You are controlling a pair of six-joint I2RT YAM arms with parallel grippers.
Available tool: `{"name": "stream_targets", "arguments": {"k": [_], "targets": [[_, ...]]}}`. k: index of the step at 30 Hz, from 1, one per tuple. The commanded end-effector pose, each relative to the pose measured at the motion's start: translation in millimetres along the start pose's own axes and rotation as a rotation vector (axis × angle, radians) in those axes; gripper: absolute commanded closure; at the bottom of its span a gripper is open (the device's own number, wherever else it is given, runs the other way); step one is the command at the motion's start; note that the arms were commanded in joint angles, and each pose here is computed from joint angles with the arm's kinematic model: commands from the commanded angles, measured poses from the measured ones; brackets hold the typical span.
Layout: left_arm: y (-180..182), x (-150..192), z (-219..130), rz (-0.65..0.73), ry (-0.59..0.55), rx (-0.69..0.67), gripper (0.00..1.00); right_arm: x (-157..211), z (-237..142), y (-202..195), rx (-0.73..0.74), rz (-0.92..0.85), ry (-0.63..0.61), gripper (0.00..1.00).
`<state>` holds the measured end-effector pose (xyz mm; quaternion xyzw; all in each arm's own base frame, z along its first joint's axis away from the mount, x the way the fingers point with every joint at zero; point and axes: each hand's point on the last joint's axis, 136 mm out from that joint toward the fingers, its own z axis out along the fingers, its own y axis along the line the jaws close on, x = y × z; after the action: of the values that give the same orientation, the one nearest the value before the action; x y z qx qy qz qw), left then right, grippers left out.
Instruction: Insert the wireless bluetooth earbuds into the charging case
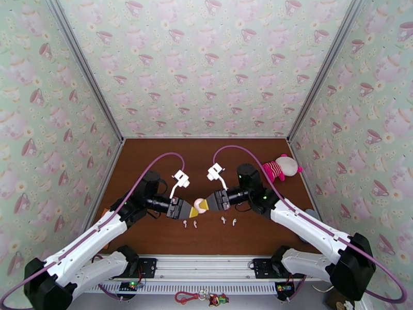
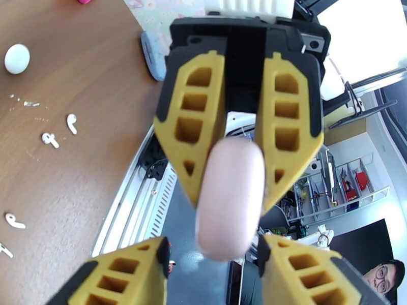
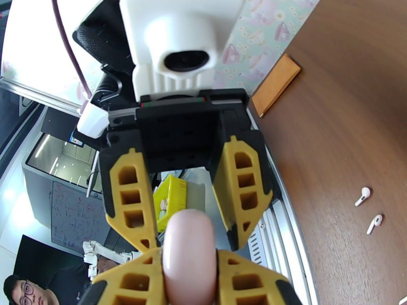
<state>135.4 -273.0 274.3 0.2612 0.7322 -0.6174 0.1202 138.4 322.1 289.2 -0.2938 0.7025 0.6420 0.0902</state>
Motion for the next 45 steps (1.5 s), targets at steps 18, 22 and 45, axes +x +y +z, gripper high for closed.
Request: {"name": "stream_targets", "arguments": {"k": [18,22,45], "targets": [[-23.6,-7.9,-1.5,0.045,-0.036,0.103,1.00,5.2,8.6,10.5,-0.044,-0.038,0.033,1.00],[-26.0,-9.6,-2.5,0.053,-0.045,0.108,1.00,5.3,8.1,7.7,-0.021,-0.038,0.034,0.68],[-2.5,6.9,-14.3,0.239,-0.157,-0.046,1.00,4.1,-13.1,20.8,0.120,-0.158,-0.017,0.18]]}}
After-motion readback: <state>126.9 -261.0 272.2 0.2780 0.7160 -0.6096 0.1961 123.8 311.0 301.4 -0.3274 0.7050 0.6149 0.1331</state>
